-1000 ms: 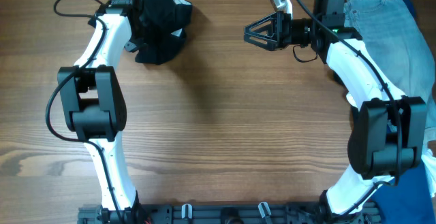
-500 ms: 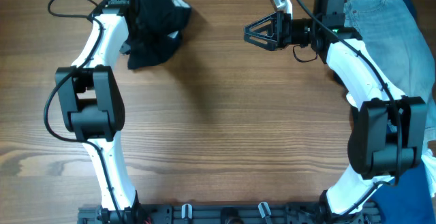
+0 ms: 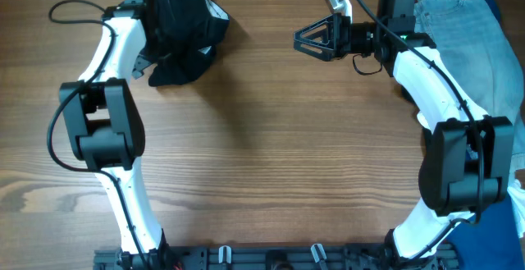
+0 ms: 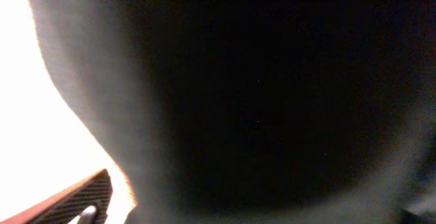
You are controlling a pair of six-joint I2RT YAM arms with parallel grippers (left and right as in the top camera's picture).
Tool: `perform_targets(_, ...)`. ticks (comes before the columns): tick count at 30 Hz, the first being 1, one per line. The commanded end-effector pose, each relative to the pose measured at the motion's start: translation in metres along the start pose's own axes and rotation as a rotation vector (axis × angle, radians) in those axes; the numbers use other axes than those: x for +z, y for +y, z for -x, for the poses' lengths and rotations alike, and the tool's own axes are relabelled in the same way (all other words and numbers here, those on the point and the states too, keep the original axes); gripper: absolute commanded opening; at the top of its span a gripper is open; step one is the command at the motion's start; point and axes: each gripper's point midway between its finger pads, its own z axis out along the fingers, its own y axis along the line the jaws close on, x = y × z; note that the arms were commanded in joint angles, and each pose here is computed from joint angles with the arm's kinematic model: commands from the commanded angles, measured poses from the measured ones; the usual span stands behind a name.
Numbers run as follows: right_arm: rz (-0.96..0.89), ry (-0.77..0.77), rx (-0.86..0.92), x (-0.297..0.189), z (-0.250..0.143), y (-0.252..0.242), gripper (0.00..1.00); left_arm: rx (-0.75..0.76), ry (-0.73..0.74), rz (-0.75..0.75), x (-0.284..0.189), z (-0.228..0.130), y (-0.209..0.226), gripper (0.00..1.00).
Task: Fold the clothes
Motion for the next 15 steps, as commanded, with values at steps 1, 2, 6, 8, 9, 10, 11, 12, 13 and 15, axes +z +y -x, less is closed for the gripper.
perform_targets(1, -0.002, -0.001, -0.053, 0.001, -0.001, 0.01, 1.0, -0.001, 0.015, -0.1, -0.006, 0.002, -0.014, 1.0)
perform_targets(2, -0.002, -0.001, -0.051, 0.001, -0.001, 0.009, 1.0, 0.002, 0.02, -0.116, -0.008, 0.0, -0.019, 1.0)
perform_targets(6, -0.002, 0.0, -0.039, 0.001, -0.002, 0.005, 1.0, 0.042, -0.021, -0.166, -0.027, -0.002, -0.044, 1.0)
perform_targets(8, -0.003, 0.0, -0.038, 0.001, -0.002, 0.005, 1.0, 0.064, -0.054, -0.201, -0.043, -0.002, -0.058, 1.0)
perform_targets(9, -0.003, 0.0, -0.038, 0.001, -0.002, 0.005, 1.0, 0.074, -0.069, -0.215, -0.051, -0.002, -0.064, 1.0)
perform_targets(10, -0.002, 0.001, -0.038, 0.001, -0.002, 0.005, 1.0, 0.086, -0.086, -0.231, -0.062, -0.003, -0.07, 1.0)
perform_targets(11, -0.002, 0.001, -0.038, 0.001, -0.002, 0.005, 1.0, 0.1, -0.104, -0.251, -0.075, -0.005, -0.077, 1.0)
perform_targets(12, -0.002, 0.001, -0.037, 0.001, -0.002, 0.005, 1.0, 0.105, -0.114, -0.261, -0.082, -0.006, -0.081, 1.0)
perform_targets(13, -0.002, 0.001, -0.037, 0.001, -0.002, 0.005, 1.0, 0.111, -0.118, -0.271, -0.087, -0.007, -0.084, 1.0)
perform_targets(15, -0.002, 0.001, -0.038, 0.001, -0.002, 0.005, 1.0, 0.1, -0.112, -0.286, -0.096, -0.011, -0.086, 1.0)
